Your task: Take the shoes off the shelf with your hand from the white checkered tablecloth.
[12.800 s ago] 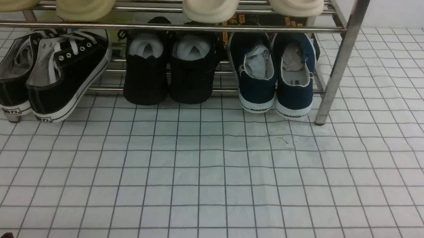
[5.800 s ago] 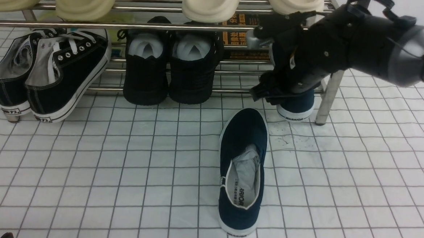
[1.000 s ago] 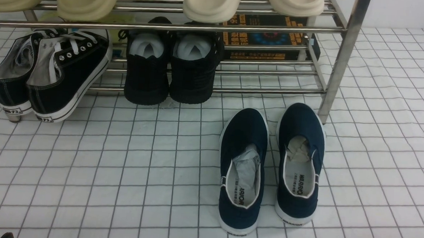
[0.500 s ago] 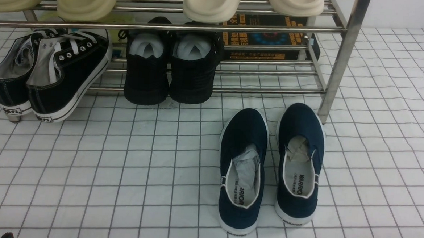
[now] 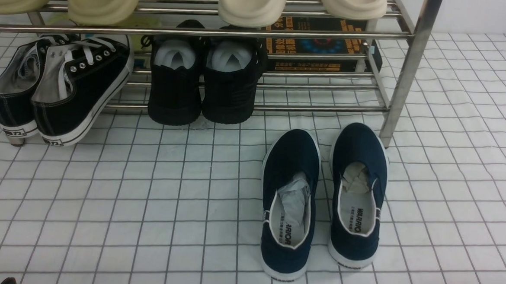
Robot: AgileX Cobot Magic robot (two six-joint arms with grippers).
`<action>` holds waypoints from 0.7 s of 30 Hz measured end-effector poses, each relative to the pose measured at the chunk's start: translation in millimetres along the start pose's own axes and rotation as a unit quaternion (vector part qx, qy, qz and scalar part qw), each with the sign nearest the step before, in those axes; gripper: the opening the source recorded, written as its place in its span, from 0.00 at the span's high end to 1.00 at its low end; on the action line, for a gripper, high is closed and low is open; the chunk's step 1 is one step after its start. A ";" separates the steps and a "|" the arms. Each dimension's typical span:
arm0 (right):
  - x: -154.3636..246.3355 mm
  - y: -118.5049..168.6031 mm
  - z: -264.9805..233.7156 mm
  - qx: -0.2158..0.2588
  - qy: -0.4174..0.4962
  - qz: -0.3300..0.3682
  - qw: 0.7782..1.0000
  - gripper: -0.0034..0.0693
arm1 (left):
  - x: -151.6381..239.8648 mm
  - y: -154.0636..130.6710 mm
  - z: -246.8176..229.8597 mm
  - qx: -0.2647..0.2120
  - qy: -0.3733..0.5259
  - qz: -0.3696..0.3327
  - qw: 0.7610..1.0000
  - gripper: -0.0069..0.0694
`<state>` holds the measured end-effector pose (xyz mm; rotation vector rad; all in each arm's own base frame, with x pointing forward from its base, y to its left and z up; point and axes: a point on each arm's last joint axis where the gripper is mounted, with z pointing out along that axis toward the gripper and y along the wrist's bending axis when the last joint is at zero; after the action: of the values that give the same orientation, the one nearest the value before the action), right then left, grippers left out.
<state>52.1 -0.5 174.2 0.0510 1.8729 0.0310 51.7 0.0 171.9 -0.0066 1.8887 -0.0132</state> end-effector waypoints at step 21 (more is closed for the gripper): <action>0.0 0.0 0.0 0.000 0.000 0.001 1.000 0.83 | 0.0 0.0 0.0 0.000 0.000 0.000 1.000 0.60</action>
<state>52.1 -0.5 174.2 0.0537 1.8728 0.0330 51.7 0.0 171.9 -0.0066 1.8887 -0.0132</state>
